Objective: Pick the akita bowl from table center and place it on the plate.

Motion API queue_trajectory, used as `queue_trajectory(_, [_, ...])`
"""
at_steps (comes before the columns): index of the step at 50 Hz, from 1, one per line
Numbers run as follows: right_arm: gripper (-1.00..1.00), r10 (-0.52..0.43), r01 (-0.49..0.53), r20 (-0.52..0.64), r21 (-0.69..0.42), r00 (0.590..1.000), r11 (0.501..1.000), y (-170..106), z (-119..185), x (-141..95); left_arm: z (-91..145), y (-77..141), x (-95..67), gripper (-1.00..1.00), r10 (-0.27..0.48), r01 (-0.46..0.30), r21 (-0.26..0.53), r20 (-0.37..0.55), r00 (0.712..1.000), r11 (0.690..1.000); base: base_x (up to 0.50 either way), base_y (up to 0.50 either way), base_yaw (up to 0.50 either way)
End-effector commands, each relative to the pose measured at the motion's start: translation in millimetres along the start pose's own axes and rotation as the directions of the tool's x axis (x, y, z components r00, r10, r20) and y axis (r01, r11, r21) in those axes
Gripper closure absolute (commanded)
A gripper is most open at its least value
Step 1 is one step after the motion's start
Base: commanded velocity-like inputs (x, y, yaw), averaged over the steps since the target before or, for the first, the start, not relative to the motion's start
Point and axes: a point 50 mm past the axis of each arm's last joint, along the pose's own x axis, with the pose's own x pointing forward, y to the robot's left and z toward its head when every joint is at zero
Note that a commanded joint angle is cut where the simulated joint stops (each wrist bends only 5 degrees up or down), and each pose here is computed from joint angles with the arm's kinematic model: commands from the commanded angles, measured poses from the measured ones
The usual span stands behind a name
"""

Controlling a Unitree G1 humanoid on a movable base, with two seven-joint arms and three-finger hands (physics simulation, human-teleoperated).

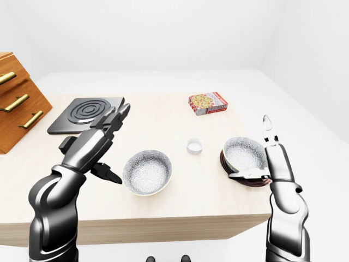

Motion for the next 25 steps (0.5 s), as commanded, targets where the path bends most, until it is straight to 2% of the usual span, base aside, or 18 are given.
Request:
queue_trajectory(1, [-1.0,-0.008,-0.049,0.387,0.137,0.922,0.989,11,89,-20,-12,15,15.5,-1.0,0.097,-0.092,-0.107,0.042,0.994,0.99,0.0,0.0,0.0])
queue_trajectory(5, [-1.0,-0.027,-0.069,0.45,0.196,0.893,0.978,17,104,-17,-18,16,22.4,-1.0,0.121,-0.112,-0.15,0.052,0.991,0.982,0.0,0.0,0.0])
queue_trajectory(7, [-1.0,-0.013,-0.083,0.433,0.204,0.902,0.975,17,98,-23,-23,15,26.4,-1.0,0.12,-0.11,-0.179,0.048,0.992,0.978,0.0,0.0,0.0])
queue_trajectory(10, [-1.0,-0.018,-0.101,0.453,0.237,0.892,0.966,30,107,-11,-27,14,28.1,-1.0,0.139,-0.127,-0.208,0.043,0.989,0.97,0.0,0.0,0.0])
queue_trajectory(14, [-1.0,-0.026,-0.117,0.476,0.268,0.879,0.956,32,112,-13,-24,11,21.4,-1.0,0.159,-0.142,-0.244,0.055,0.986,0.959,0.0,0.0,0.0])
queue_trajectory(20, [-1.0,-0.013,-0.128,0.448,0.283,0.894,0.95,30,102,-24,-13,10,6.5,-1.0,0.183,-0.157,-0.251,0.082,0.98,0.955,0.0,0.0,0.0])
queue_trajectory(25, [-1.0,-0.005,-0.132,0.41,0.305,0.912,0.943,33,93,-24,-12,7,1.3,-1.0,0.189,-0.162,-0.268,0.077,0.979,0.95,0.0,0.0,0.0])
